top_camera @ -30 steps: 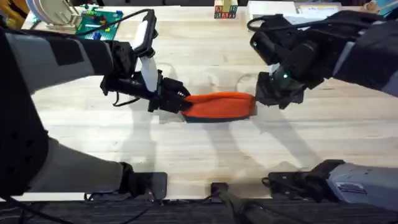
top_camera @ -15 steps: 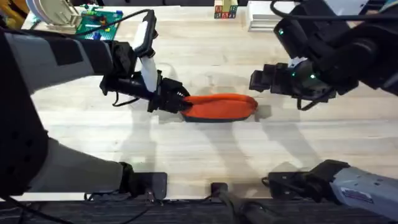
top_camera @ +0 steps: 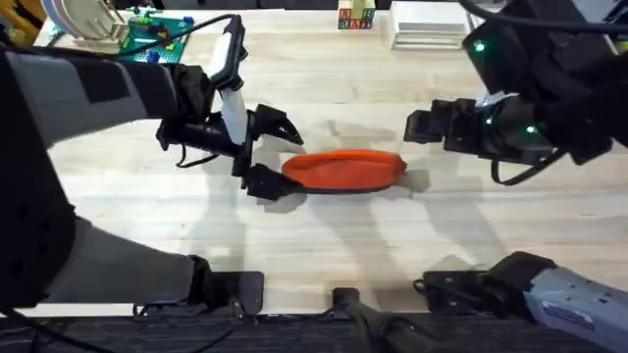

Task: Unzip the bag, pick up the pens from the table one at a time and place them inside, then zip the bag closed.

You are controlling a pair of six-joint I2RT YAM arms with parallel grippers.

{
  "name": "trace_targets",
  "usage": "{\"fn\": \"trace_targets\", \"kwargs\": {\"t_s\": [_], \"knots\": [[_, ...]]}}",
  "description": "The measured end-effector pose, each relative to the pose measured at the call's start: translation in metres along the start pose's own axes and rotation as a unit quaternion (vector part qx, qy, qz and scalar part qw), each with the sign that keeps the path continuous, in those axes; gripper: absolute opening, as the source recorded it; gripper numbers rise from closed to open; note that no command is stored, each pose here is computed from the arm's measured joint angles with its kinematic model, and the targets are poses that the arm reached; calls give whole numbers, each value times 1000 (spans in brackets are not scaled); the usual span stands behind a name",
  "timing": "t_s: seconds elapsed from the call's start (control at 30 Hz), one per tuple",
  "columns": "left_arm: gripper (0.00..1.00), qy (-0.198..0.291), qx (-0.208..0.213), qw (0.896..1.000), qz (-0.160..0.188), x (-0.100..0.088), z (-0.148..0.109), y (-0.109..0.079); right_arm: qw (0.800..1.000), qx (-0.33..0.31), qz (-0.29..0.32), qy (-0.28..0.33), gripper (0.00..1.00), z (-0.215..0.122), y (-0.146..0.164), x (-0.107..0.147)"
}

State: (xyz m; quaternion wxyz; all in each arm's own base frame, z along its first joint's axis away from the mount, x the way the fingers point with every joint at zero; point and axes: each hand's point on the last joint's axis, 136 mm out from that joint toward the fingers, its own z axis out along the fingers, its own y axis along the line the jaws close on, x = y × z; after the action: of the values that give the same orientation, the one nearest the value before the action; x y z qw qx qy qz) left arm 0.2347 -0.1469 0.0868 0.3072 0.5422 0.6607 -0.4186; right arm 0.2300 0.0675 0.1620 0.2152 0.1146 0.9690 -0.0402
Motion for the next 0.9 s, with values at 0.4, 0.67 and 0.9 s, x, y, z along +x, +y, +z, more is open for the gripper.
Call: {"fn": "trace_targets", "kwargs": {"t_s": [0.4, 0.67, 0.9], "knots": [[995, 16, 4, 1000, -14, -17, -13, 4, 998, -17, -52, -24, 997, -14, -4, -3], [996, 111, -47, 992, 24, -77, -67, 28, 989, -32, -135, -50, 997, -27, -6, -4], [996, 148, -141, 979, -21, -110, -101, 41, 985, -51, -142, -83, 997, -44, -10, -6]]}}
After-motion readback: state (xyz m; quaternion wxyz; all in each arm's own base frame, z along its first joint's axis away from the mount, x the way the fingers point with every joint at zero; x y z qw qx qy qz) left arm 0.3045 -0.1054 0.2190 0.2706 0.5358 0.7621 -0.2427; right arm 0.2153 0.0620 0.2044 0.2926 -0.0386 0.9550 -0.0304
